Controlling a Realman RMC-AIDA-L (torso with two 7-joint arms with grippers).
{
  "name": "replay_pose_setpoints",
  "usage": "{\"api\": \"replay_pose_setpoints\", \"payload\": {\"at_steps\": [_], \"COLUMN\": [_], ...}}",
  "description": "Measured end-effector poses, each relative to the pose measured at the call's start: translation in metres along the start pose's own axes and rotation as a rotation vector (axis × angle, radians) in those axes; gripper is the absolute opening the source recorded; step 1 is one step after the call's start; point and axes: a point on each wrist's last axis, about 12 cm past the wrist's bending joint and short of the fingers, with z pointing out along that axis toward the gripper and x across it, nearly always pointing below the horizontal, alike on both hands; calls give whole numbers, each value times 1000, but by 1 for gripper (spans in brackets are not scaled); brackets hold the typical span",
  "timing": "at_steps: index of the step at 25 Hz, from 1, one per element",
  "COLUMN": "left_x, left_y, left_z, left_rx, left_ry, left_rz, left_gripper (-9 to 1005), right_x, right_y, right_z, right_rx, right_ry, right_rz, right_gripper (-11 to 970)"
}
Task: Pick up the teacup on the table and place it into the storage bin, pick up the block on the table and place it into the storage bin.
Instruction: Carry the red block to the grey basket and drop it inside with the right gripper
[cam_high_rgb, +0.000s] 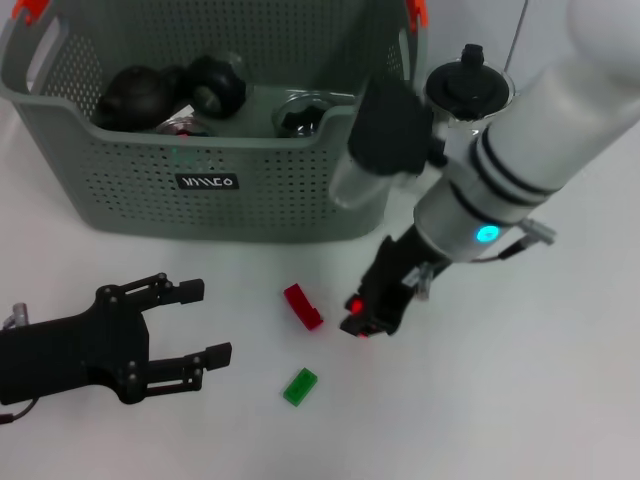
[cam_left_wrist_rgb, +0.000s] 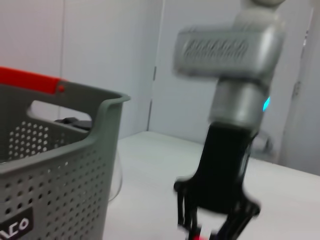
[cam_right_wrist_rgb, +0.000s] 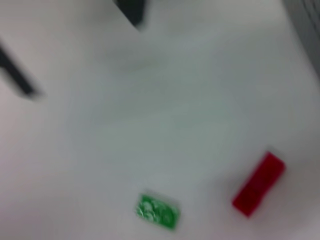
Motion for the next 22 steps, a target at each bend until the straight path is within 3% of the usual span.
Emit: {"api": "replay_pose_setpoints", "payload": {"at_steps": [10, 14, 18, 22], "left_x": [2, 2, 1, 0], "left_y": [2, 2, 2, 3], "left_z": [-2, -2, -1, 1], "left_rx": [-29, -28, -23, -16], "left_ry": [5, 5, 4, 7], "left_rz": [-3, -3, 0, 3], "left_gripper": [828, 828, 828, 828], "right_x": [-27, -40, -54, -64], "right_y": [12, 4, -19, -48], "right_z": [-131, -176, -192, -179], "right_rx": [-43, 25, 159, 232], "right_ry": [-399, -572, -601, -540], "right_rz": [-42, -4, 86, 160], "right_gripper": [212, 212, 212, 213]}}
